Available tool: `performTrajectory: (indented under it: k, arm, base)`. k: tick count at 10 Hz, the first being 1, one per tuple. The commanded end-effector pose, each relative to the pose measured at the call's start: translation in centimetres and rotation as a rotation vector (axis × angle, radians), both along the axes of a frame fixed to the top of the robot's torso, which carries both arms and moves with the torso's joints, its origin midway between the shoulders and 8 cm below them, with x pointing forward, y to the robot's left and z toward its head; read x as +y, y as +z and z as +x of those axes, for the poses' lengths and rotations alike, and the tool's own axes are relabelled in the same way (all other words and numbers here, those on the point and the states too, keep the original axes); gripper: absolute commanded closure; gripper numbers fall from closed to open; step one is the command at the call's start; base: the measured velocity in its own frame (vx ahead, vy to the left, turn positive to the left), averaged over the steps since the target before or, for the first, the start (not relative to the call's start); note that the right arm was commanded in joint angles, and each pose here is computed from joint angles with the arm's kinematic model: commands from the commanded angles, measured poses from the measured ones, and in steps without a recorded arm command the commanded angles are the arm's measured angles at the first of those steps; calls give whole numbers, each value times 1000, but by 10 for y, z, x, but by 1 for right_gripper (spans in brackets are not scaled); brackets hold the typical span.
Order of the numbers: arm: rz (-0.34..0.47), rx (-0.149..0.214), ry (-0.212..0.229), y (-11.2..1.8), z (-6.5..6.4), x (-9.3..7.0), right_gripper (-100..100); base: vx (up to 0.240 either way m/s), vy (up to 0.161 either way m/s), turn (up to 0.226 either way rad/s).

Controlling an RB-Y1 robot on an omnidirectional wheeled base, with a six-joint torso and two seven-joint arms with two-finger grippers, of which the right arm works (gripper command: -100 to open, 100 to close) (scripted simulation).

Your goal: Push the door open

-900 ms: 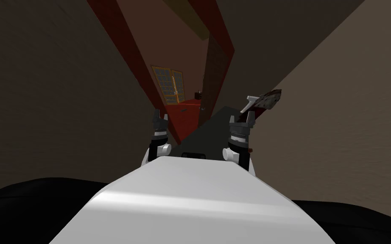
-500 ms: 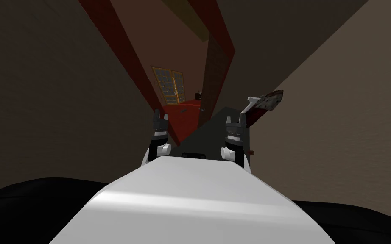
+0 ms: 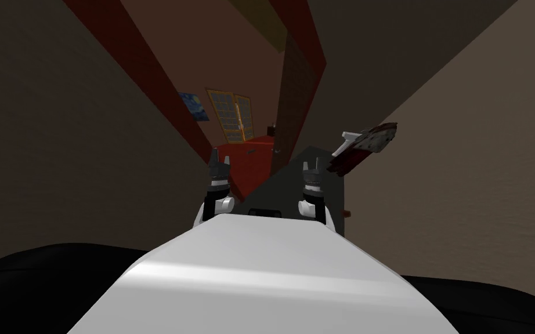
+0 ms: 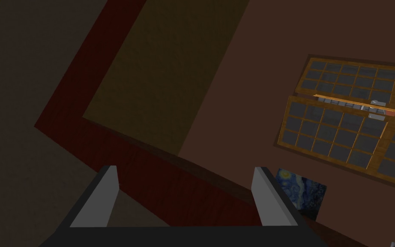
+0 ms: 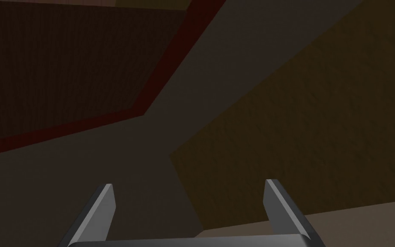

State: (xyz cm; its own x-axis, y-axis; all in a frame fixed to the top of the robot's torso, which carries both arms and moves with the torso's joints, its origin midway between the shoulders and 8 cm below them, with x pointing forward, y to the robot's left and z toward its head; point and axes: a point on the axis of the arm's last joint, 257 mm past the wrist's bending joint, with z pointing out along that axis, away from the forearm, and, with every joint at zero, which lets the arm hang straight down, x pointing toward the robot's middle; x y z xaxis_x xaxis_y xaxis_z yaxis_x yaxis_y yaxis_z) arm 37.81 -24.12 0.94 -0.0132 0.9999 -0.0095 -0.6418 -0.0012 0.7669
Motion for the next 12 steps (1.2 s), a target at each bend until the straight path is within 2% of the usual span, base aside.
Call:
performTrajectory:
  k: [1, 4, 12]
  arm:
    - [-1, 16, 15, -9, 6, 4, -100]
    - [-5, 54, 51, -33, 21, 17, -100]
    - [-14, 125, 115, -78, 44, 42, -100]
  base:
    - [122, -53, 30]
    - [118, -59, 28]
    - [102, -57, 23]
